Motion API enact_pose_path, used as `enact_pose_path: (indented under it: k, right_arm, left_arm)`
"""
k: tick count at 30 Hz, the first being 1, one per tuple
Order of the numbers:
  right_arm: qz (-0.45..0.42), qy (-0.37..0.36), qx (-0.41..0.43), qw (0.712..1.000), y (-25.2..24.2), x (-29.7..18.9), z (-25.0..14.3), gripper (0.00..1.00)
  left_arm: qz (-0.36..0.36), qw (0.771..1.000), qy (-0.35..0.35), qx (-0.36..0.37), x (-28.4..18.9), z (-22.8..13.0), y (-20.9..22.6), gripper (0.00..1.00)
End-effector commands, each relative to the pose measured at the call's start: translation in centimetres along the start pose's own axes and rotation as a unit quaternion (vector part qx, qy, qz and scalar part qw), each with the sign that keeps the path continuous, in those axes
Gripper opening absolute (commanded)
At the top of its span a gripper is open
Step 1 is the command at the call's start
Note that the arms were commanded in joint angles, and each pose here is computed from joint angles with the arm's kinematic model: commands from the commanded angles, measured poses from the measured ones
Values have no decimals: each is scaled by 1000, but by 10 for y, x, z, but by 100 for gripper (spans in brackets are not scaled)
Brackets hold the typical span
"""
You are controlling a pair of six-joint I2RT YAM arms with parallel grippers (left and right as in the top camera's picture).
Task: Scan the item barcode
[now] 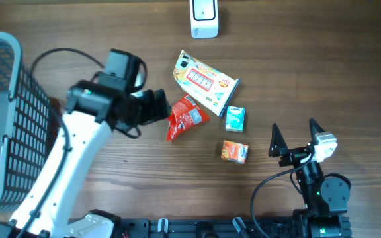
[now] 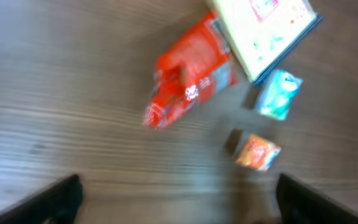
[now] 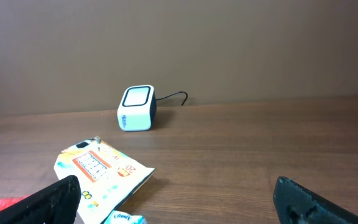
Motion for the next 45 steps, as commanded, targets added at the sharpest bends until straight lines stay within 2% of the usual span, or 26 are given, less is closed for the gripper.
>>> enact_pose_path:
  k: [1,2,4,6,9,12,13,15,19,21,23,24,31,34,36,38,41,43,45]
  right_arm:
    - [-3,-7,-5,1000,0,0,2,100]
    - [-3,-7,-5,1000,0,0,2,100]
    - [-3,-7,-5,1000,0,0,2,99]
    - [-3,-7,-5,1000,0,0,2,100]
    - [-3,-7,-5,1000,0,0,2,100]
    - [-3,-7,-5,1000,0,0,2,100]
    - [-3,-7,-5,1000,0,0,2,100]
    - [-3,-7,-5,1000,0,0,2,100]
    - [-3,-6,-5,1000,0,0,2,100]
    - [-3,-7,-5,1000,0,0,2,100]
    - [-3,-7,-5,1000,0,0,2,100]
    - [-3,-7,-5,1000,0,0,2,100]
    - [-3,-6,-5,1000,0,0,2,100]
    - [-3,-7,-5,1000,0,0,2,100]
    - [-3,-7,-5,1000,0,0,2,100]
    - [-3,-7,-5,1000,0,0,2,100]
    - [-3,-7,-5,1000,0,0,2,100]
    - [-3,-7,-5,1000,0,0,2,100]
    - [-3,-7,-5,1000,0,0,2,100]
  left_arm:
    - [-37,998,-1,45,39,-10,-24,39]
    - [-51,997,-17,54,58,-8,-33,27]
    - [-41,998,-33,19,84,-5,-35,4]
    - [-28,999,-40,17,114,-2,-35,4]
    - [4,1000,-9,-2,156,-2,-26,4]
    - [103,995,-15,-5,177,-3,-3,4]
    - [138,990,-19,-14,176,-5,5,4]
    - [165,986,-23,-17,171,-6,11,4]
    - [135,989,-58,-18,125,6,-6,4]
    - [97,989,-114,-18,85,13,-18,4]
    - [119,980,-156,-21,68,17,-14,4]
    - [132,978,-162,-21,70,18,-11,4]
    - [222,973,-52,-21,156,4,17,4]
    - [273,961,-38,-13,173,0,31,4]
    - [270,962,-36,-14,167,1,28,4]
    - [227,973,-35,-20,142,8,11,4]
    - [170,982,-85,-26,97,21,-11,4]
    - [200,973,-117,-25,83,24,-5,4]
    - [231,966,-115,-22,88,21,3,4]
Point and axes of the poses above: each gripper's point midway between its finger pads, its own x axis out along the fingers, its own y axis along the line the jaws close on, z = x × y, the point moved 8 cm from there along -x, back along the fingers, and after that the axes turned 7 degrees about x, right-handed, at the moved point
